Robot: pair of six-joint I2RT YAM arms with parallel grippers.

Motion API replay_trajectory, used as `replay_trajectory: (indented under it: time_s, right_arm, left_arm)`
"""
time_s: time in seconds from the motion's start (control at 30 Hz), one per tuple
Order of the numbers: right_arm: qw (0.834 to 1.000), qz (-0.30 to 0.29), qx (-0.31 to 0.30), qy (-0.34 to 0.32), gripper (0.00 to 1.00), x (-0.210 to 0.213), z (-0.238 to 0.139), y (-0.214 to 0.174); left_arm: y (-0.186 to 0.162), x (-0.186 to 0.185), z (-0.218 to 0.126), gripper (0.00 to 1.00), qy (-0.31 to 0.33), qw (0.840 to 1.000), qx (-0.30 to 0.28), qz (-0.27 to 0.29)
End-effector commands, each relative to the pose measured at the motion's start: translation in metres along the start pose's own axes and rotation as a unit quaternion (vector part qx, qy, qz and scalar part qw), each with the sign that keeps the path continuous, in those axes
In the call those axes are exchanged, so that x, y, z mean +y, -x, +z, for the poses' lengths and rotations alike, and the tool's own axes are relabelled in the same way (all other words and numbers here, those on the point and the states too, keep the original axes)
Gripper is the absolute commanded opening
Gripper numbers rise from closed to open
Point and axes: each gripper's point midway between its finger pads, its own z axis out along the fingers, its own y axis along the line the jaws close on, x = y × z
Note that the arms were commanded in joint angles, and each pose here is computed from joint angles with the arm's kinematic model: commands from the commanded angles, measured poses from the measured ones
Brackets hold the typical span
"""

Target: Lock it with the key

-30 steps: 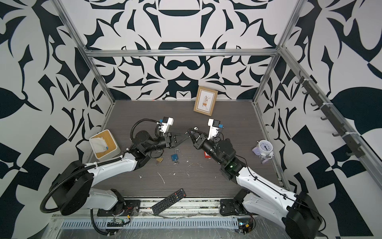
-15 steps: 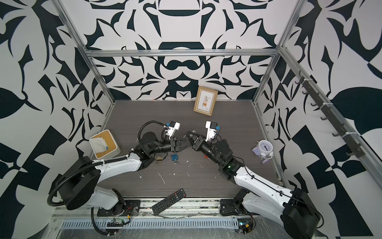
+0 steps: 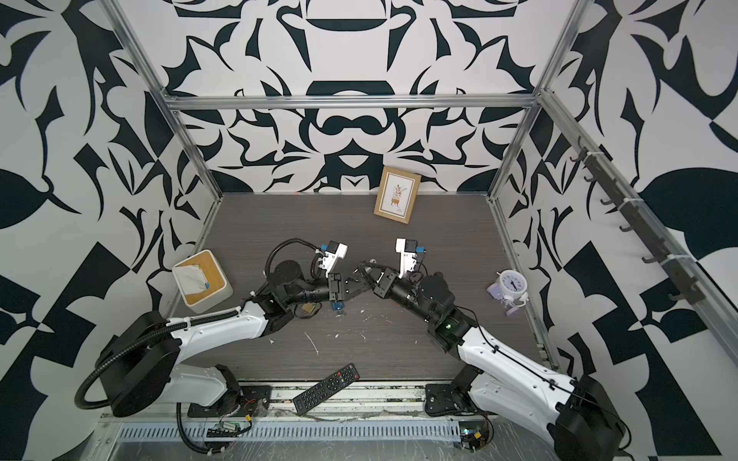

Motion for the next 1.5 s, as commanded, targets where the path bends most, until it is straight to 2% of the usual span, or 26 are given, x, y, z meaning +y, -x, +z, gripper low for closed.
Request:
replay_trajectory:
  time_s: [0.0,0.23,0.4,0.6,0.87,0.93,1.13,1.17,1.2,1.33,1.37,1.47]
  right_arm:
    - [0.999,0.02,0.018,-0.027,0.0,-0.02,-0.005,-0.009]
    - [0.999,0.042,0.022,-0.027,0.0,-0.026,-0.003,-0.008]
    - [0.999,0.043,0.022,-0.02,0.0,-0.024,-0.003,-0.008]
    - [0.998,0.059,0.022,-0.003,0.0,-0.02,-0.001,-0.008]
    - [0.997,0.076,0.029,0.009,0.0,-0.018,0.001,-0.011]
    - [0.997,0.076,0.032,0.008,0.0,-0.019,0.001,-0.012]
    - [0.997,0.064,0.046,-0.016,0.0,-0.025,-0.002,-0.017]
    - [0.996,0.061,0.052,-0.026,0.0,-0.027,-0.003,-0.018]
    - [0.996,0.054,0.057,-0.037,0.1,-0.028,-0.004,-0.018]
    - [0.995,0.034,0.06,-0.072,0.36,-0.034,-0.014,-0.01]
    - [0.995,0.032,0.058,-0.079,0.4,-0.035,-0.017,-0.007]
    - [0.995,0.032,0.048,-0.077,0.43,-0.036,-0.024,0.003]
  left_arm:
    - [0.017,-0.032,-0.01,0.49,-0.026,0.997,-0.037,0.059]
    - [0.019,-0.034,-0.018,0.48,-0.018,0.996,-0.054,0.068]
    - [0.02,-0.034,-0.018,0.41,-0.021,0.996,-0.055,0.07]
    - [0.02,-0.031,-0.017,0.24,-0.028,0.996,-0.06,0.063]
    - [0.023,-0.033,-0.018,0.08,-0.031,0.995,-0.065,0.063]
    - [0.023,-0.032,-0.018,0.01,-0.031,0.995,-0.066,0.063]
    - [0.026,-0.033,-0.02,0.0,-0.034,0.995,-0.062,0.064]
    - [0.024,-0.022,-0.016,0.0,-0.023,0.997,-0.052,0.052]
    - [0.024,-0.021,-0.016,0.0,-0.021,0.998,-0.044,0.048]
    - [0.025,-0.017,-0.02,0.0,-0.014,0.999,-0.02,0.037]
    - [0.026,-0.014,-0.023,0.0,-0.01,0.999,-0.019,0.034]
    - [0.028,-0.007,-0.03,0.0,0.006,1.0,-0.001,0.023]
